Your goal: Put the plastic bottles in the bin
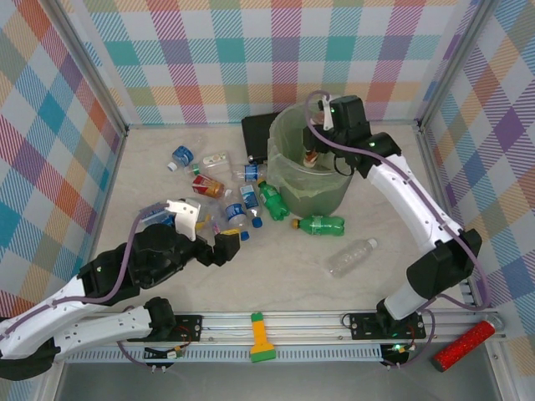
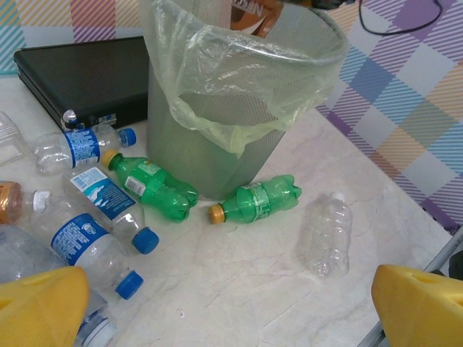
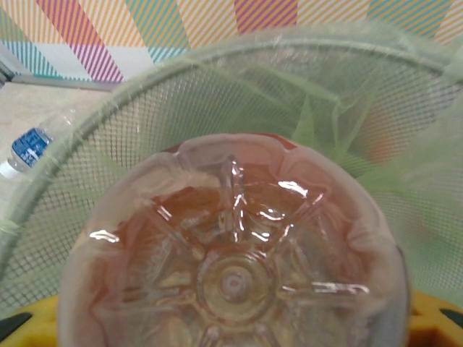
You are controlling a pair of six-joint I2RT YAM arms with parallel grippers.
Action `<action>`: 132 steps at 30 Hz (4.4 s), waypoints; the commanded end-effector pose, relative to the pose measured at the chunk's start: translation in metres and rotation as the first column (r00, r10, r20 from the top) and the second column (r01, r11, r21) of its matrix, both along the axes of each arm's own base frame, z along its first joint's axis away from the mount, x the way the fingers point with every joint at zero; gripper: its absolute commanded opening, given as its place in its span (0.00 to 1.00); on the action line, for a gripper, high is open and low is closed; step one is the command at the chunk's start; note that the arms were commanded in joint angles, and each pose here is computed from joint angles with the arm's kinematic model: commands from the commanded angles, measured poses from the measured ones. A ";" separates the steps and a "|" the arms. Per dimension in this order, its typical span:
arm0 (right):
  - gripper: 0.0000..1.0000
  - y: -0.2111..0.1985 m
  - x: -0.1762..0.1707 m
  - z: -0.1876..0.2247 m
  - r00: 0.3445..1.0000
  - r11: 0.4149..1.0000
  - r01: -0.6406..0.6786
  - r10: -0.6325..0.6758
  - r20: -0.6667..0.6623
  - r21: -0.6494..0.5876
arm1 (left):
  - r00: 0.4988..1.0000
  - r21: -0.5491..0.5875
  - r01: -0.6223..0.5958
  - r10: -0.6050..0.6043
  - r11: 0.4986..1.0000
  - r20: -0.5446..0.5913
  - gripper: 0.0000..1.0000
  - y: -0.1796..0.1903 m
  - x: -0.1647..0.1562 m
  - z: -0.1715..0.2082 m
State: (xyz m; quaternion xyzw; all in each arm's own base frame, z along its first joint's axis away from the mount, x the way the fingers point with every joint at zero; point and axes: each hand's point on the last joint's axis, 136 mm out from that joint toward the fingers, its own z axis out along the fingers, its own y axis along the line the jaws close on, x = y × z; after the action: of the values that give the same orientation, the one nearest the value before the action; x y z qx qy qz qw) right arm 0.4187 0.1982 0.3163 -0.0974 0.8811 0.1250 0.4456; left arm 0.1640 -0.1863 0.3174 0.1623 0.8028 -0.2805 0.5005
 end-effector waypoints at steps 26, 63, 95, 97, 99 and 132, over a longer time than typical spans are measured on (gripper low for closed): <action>0.81 0.006 -0.031 0.005 0.996 0.995 -0.077 0.079 -0.030 0.070 | 1.000 0.019 -0.018 0.018 1.000 -0.005 1.00 0.003 0.001 -0.004; 0.99 -0.134 -0.210 -0.091 0.841 0.862 0.473 -0.379 -0.385 0.182 | 0.999 0.042 0.032 -0.030 0.999 -0.044 1.00 -0.016 0.001 -0.015; 0.65 -0.182 -0.173 -0.264 0.523 0.528 0.794 -0.341 -0.781 0.301 | 0.995 0.059 0.032 -0.026 0.998 -0.098 1.00 -0.015 -0.003 -0.025; 0.64 -0.181 -0.174 -0.269 0.514 0.527 0.797 -0.334 -0.790 0.296 | 0.995 0.055 0.029 -0.024 0.998 -0.093 0.99 -0.015 -0.002 -0.023; 0.61 -0.181 -0.174 -0.272 0.514 0.528 0.796 -0.329 -0.792 0.297 | 0.996 0.054 0.030 -0.025 0.998 -0.091 1.00 -0.015 -0.002 -0.022; 0.34 -0.199 -0.152 -0.021 0.854 0.697 0.515 -0.468 -0.226 0.500 | 0.987 0.002 -0.159 0.159 0.987 -0.015 1.00 0.017 0.016 -0.001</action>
State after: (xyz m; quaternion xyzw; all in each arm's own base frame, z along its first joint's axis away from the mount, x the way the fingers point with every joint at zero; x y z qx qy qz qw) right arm 0.2675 -0.0027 0.2671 0.2977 0.8220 0.2542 0.4136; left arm 0.1767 -0.1815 0.3017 0.1234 0.8259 -0.2431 0.4935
